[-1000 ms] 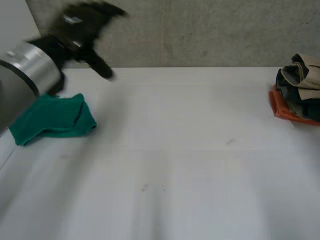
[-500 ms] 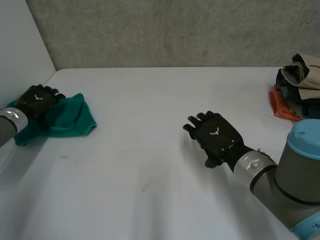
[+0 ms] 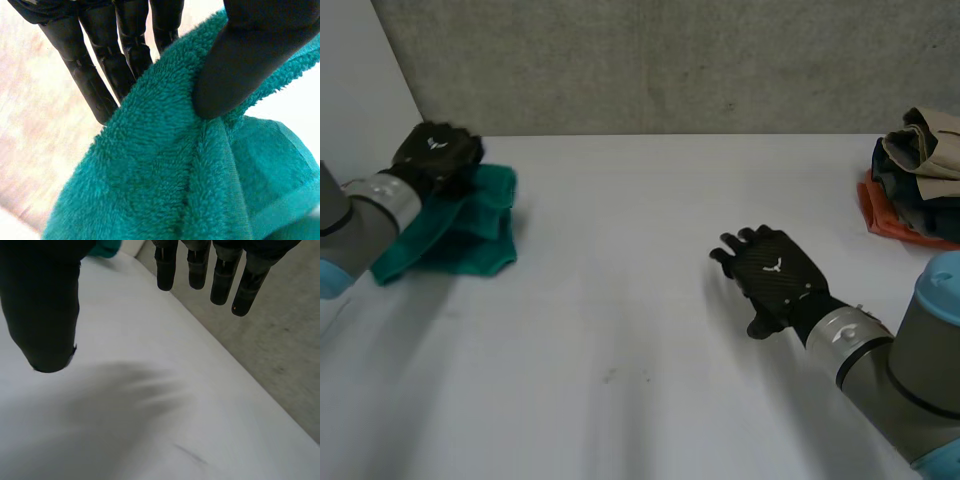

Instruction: Fold the laundry.

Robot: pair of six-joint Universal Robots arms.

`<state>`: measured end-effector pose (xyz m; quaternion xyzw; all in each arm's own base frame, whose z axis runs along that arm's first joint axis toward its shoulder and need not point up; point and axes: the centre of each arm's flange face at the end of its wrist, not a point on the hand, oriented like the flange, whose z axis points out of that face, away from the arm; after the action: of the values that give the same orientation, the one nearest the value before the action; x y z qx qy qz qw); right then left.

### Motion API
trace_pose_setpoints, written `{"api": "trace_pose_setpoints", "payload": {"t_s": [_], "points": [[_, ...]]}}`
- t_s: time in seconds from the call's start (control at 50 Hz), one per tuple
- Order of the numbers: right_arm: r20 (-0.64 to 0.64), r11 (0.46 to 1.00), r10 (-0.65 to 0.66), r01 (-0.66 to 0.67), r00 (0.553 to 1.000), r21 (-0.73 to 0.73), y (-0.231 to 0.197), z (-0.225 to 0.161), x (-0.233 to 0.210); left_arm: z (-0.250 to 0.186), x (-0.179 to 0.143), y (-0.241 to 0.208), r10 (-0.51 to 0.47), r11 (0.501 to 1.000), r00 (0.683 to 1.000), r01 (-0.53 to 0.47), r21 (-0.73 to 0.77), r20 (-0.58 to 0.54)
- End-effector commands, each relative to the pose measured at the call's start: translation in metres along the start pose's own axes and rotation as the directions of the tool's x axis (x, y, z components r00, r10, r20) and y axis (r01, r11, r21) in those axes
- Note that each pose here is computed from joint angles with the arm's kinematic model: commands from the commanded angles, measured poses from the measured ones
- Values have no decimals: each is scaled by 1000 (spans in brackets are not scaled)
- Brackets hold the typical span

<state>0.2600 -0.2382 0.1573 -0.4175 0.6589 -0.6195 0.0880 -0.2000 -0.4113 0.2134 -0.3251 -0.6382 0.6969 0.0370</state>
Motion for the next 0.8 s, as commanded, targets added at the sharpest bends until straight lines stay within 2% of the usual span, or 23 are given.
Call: {"api": "trace_pose_setpoints", "payload": {"t_s": [0.02,0.06,0.08,0.14,0.16,0.22,0.24,0.3,0.32,0.34,0.4,0.48,0.58,0.68,0.8], "points": [[-175,999,45,-45,983,0,-5,2,42,-30,96,-86,-188,967,953,223,126,-237],[-245,996,84,-84,966,9,-7,1,58,-38,118,-99,-206,958,933,254,136,-295],[-263,995,98,-98,960,10,-7,1,62,-46,143,-107,-223,950,907,285,130,-356],[-316,992,125,-127,941,13,-7,1,74,-55,175,-112,-237,944,874,311,113,-424],[-325,991,128,-130,937,14,-6,1,77,-55,197,-106,-246,943,857,320,95,-453],[-347,991,129,-133,929,12,-5,1,83,-55,238,-92,-244,945,840,319,76,-485],[-352,991,130,-136,927,7,-4,1,85,-56,264,-90,-233,944,836,317,92,-498],[-368,990,128,-138,921,-1,-2,1,91,-53,286,-89,-222,941,850,315,122,-478],[-373,991,126,-137,919,-3,-1,0,92,-45,284,-87,-212,943,882,297,148,-421],[-381,990,127,-140,916,-6,-1,0,93,-44,281,-86,-205,947,897,283,151,-392],[-393,990,127,-143,911,-11,-1,0,94,-45,276,-91,-190,951,912,264,164,-363],[-389,989,129,-148,912,-21,-1,-2,93,-58,249,-106,-178,955,933,241,172,-313],[-365,985,134,-165,921,-55,-11,-10,90,-79,168,-111,-193,966,969,215,142,-151],[-318,976,135,-181,938,-119,-22,-19,83,-110,147,-86,-196,980,975,198,1,-102],[-207,947,123,-177,971,-267,-20,-30,59,-143,158,-41,-194,959,972,159,-236,-133]]}}
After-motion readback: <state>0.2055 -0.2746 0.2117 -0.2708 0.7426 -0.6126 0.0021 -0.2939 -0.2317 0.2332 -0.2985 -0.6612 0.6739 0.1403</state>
